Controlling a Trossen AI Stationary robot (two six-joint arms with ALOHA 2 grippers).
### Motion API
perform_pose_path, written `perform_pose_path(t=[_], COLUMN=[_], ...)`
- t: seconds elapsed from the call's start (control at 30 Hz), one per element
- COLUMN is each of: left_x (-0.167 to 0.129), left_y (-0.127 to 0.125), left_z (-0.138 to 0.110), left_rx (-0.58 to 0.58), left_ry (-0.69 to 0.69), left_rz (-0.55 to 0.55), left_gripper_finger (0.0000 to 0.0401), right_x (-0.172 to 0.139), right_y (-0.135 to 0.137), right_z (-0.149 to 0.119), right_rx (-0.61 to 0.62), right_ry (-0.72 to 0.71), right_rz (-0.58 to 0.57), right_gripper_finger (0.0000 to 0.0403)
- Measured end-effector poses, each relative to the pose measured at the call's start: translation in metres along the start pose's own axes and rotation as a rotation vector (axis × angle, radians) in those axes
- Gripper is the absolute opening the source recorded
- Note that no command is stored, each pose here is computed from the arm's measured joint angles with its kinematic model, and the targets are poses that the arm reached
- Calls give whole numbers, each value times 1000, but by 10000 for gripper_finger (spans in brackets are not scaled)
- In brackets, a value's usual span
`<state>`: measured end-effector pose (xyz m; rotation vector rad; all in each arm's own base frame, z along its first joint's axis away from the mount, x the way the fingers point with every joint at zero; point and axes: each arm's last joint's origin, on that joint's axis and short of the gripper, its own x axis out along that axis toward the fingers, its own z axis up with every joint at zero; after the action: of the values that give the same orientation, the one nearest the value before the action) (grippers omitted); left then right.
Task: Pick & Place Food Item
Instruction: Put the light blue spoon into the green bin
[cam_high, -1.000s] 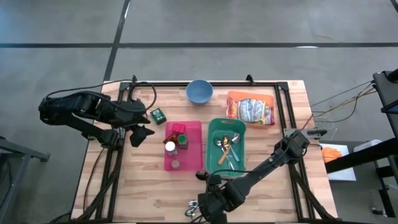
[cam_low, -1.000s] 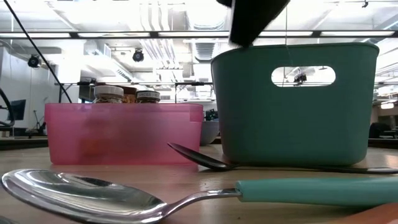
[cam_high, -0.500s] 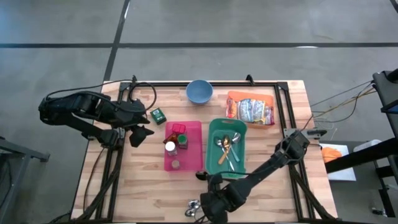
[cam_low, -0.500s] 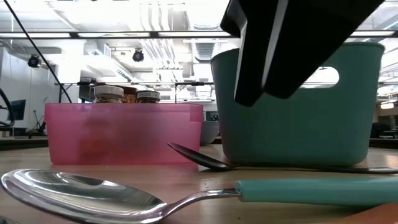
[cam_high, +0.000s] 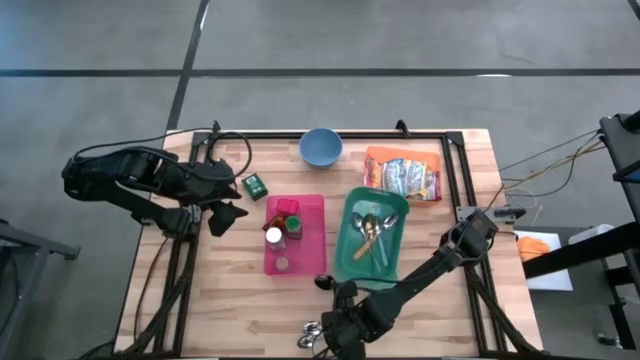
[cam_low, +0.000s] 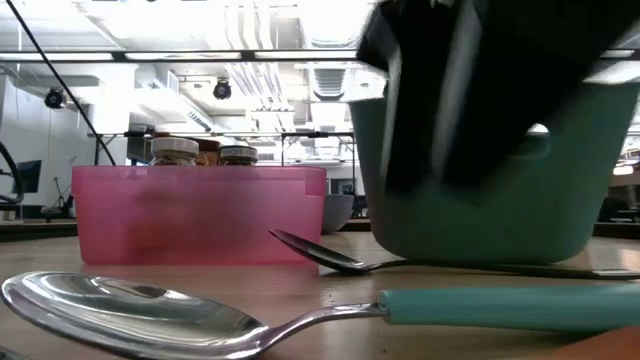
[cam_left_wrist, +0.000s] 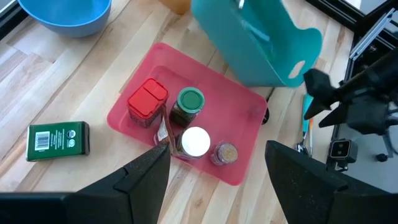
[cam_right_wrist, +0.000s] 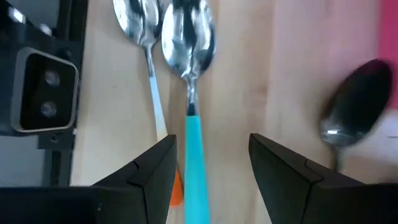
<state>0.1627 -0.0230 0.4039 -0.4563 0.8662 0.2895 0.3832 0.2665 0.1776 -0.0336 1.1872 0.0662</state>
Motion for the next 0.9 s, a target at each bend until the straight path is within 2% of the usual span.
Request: perform_pose_path(t=[0.17, 0.33, 0.47, 0.57, 0.67, 0.9], left_x=[0, 0, 0, 0, 0, 0], left_y=[0, 0, 0, 0, 0, 0], left_z=[0, 0, 0, 0, 0, 0], left_rx=[-1, -1, -1, 0, 0, 1], left_ry=[-2, -3, -3, -3, -3, -3], left_rz=[-1, -2, -2, -2, -2, -2], left_gripper_finger=[262, 262, 262, 262, 262, 262], right_x=[-21, -26, -31, -36, -39, -39], right_y=[-2, -2, -3, 2, 12, 26], right_z=[7, 7, 4, 4, 0, -2], right_rx=[-28, -30, 78, 102, 98, 56], right_ry=[28, 44, 56, 39, 29, -23], right_rz=[-34, -47, -96, -79, -61, -14], right_gripper_finger=[198, 198, 198, 196, 177, 107])
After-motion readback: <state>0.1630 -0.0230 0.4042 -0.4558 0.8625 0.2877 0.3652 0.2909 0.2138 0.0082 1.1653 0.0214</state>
